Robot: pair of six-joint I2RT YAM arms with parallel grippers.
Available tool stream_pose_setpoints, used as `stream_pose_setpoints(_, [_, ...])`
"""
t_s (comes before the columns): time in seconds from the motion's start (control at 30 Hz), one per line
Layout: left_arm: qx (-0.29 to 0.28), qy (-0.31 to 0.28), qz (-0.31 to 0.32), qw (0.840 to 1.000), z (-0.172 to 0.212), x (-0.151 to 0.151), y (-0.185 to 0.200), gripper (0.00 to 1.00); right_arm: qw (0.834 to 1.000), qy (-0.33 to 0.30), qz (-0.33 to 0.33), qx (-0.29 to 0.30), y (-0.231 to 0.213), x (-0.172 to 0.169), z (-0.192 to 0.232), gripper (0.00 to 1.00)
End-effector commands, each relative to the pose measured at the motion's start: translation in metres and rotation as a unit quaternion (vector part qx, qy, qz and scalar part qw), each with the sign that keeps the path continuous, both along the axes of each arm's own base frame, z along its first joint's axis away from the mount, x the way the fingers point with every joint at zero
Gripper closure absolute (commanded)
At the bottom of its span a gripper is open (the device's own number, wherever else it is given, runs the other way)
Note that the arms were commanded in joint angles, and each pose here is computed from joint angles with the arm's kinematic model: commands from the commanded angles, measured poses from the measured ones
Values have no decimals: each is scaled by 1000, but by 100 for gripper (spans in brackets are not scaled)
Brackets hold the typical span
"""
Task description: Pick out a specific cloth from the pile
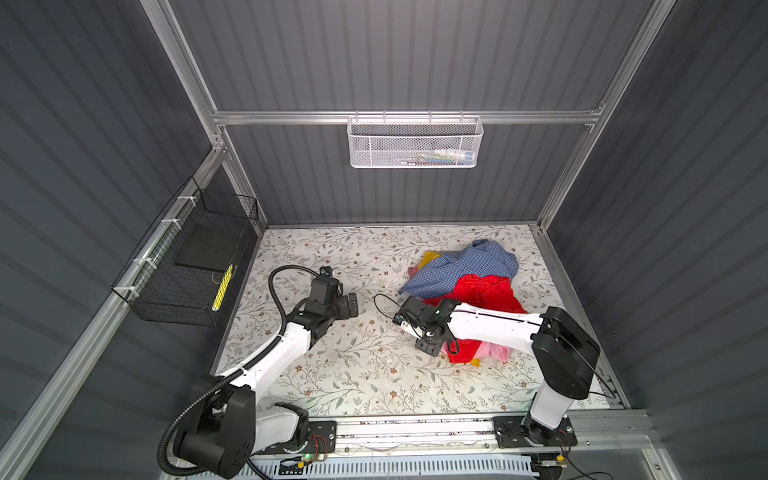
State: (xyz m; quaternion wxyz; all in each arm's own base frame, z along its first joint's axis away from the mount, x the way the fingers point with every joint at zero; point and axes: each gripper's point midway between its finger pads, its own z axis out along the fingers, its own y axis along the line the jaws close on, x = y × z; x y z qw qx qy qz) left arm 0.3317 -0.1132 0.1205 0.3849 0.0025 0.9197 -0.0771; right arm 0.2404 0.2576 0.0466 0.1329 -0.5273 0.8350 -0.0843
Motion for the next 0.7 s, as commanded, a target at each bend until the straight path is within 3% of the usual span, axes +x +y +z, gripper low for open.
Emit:
stream_pose_setpoints(0.0, [11,4,-2,1000,-1,-14,-5,0,1000,-4,-10,-5,-3,6,-6,72])
stream_pose_setpoints(0.17, [30,3,-49,998,-5,-38,-31,0,998,-19,-60,-1,-24,22,-2,91])
stream_pose_setpoints(0.4, [19,32,-140,989,-22,-75,-72,0,991,-50,-111,52,-39,44,21,96])
stream_pose_setpoints(0.5, [7,54,-215,975,-29,-91,-107,1,989,-53,-128,44,-50,53,18,96])
stream_pose_setpoints(0.67, [7,102,-333,938,-41,-110,-166,12,984,-52,-162,59,-59,61,17,97])
